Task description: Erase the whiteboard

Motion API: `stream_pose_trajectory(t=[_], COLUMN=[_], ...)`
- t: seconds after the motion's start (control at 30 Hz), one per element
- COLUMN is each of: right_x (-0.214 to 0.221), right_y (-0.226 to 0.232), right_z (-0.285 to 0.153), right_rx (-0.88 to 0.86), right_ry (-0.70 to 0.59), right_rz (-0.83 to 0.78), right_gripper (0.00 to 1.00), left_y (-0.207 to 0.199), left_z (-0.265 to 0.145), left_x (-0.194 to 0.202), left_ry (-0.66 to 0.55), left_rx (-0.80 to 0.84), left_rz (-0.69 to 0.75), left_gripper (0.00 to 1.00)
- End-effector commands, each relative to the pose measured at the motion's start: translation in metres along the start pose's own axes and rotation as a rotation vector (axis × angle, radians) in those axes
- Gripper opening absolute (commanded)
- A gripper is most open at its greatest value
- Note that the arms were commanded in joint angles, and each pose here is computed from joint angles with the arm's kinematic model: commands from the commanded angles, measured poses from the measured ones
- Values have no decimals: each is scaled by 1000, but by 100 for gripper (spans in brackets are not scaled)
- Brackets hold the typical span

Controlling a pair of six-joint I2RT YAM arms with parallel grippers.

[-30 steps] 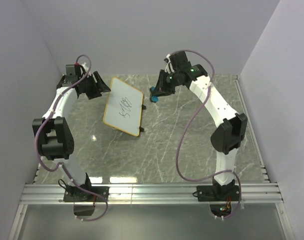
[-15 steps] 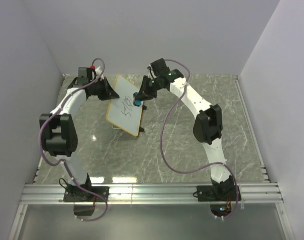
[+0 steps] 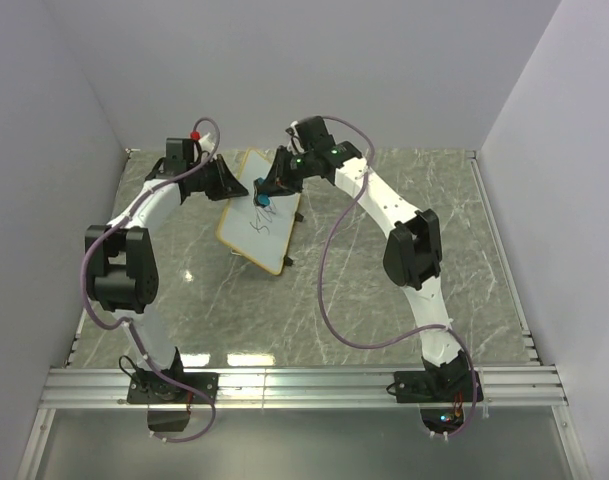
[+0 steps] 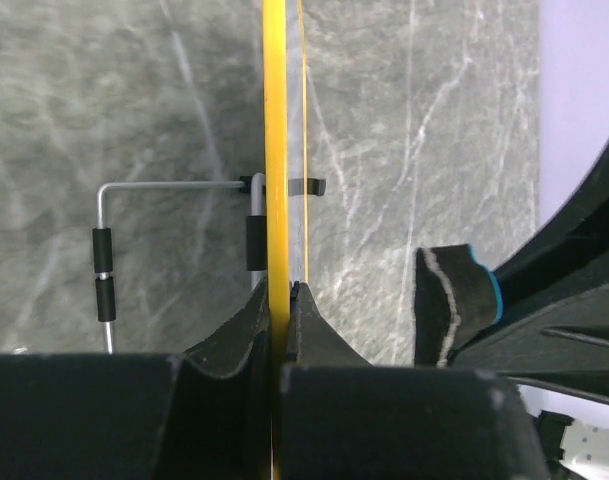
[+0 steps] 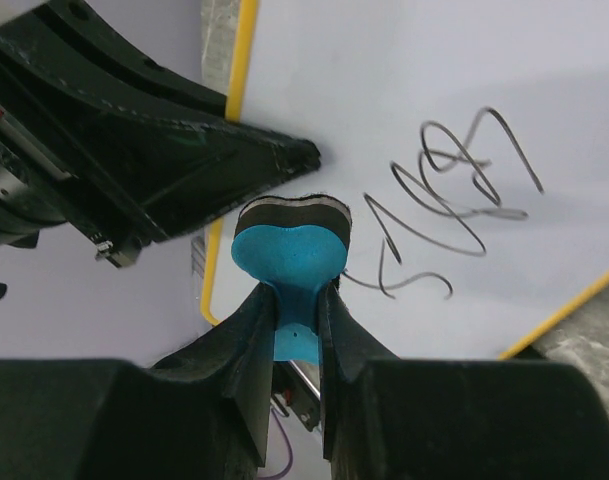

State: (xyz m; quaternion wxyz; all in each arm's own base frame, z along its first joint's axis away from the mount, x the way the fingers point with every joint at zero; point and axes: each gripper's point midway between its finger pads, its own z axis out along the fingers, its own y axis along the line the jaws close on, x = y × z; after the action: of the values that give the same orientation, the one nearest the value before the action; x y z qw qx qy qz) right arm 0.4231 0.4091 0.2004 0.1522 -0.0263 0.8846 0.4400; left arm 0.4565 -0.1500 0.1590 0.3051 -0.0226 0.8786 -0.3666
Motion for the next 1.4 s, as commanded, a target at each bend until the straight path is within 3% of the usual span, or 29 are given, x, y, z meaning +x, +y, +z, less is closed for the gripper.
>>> stream_pose_trajectory(t=[0.0, 0.33, 0.5, 0.83, 1.0, 1.2, 1.37], right_x=[-1, 39, 59, 134, 143, 143, 140], right_y=[14, -37, -81, -166, -145, -47, -12], right_z=[6, 33, 23, 23, 23, 36, 43], right_rx=[-41, 134, 322, 459, 375, 159, 67], right_ry=[-10, 73, 79, 208, 209, 186, 199], right_rz=[-28, -15, -56, 12, -8, -225, -263], right_gripper=[0, 0, 0, 0, 0, 0, 0], left_y=[2, 9, 10, 7, 7, 8, 7], left_z=[32, 37, 37, 27, 23, 22, 21], left_x=[102, 120, 114, 117, 119, 125, 128], left_ry=[273, 295, 284, 279, 280, 287, 291], left_rx=[-18, -47, -64, -81, -94, -96, -96], left_rz=[-46, -139, -140, -144, -145, -148, -143], left_gripper=[0, 0, 0, 0, 0, 0, 0])
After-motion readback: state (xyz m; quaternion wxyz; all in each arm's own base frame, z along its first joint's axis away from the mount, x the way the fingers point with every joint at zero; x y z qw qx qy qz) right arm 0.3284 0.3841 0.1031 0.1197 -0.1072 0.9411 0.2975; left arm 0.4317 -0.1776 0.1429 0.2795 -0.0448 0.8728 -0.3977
